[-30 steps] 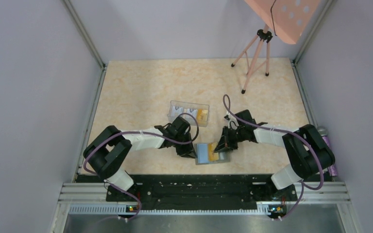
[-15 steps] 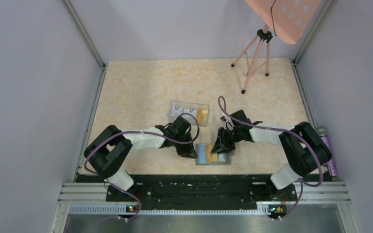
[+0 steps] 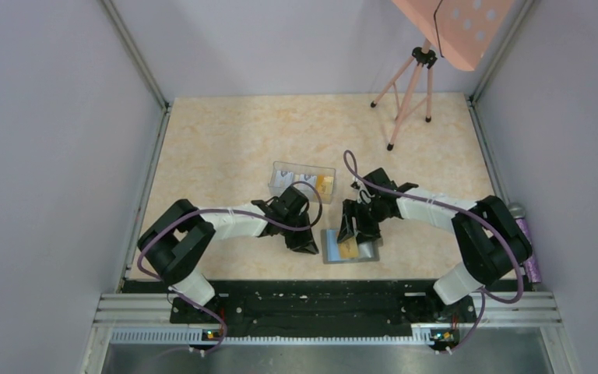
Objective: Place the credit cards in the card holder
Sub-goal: Insert the credit card into the card holder.
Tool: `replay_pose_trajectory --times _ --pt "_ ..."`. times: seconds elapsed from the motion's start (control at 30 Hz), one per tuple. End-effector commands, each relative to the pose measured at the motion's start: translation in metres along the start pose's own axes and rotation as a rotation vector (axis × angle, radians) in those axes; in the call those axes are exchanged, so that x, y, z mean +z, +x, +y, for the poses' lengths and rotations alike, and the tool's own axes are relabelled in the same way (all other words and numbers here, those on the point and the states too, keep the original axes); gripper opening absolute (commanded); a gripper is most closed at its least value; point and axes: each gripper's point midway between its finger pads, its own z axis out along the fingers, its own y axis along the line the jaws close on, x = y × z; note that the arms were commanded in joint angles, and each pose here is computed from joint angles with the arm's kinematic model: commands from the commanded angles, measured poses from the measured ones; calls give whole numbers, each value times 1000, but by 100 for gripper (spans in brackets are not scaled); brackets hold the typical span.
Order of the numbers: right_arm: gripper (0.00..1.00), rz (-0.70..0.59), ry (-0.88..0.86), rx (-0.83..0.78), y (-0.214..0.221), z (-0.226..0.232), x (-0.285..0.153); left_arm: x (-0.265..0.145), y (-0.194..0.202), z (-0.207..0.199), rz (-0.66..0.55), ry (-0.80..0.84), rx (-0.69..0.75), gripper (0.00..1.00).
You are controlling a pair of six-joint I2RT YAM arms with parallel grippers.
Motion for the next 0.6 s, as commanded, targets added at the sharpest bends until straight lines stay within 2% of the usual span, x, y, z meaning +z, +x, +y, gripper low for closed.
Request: replay_pose_trajectory --times 0.0,0.17,0.3,0.43,0.57 --pt "65 -31 121 -91 -4 -8 -11 10 1 23 -11 -100 14 18" --pt "73 -69 148 -146 -12 1 -24 10 0 19 -11 -96 20 18" --pt "79 -87 98 -190 -14 14 -33 8 -3 12 -19 -79 32 18" --pt "81 -107 76 -205 -14 20 -40 5 -8 3 -27 -65 46 18" --pt "80 -110 131 -189 -12 7 -38 6 -11 -3 -22 -58 53 18"
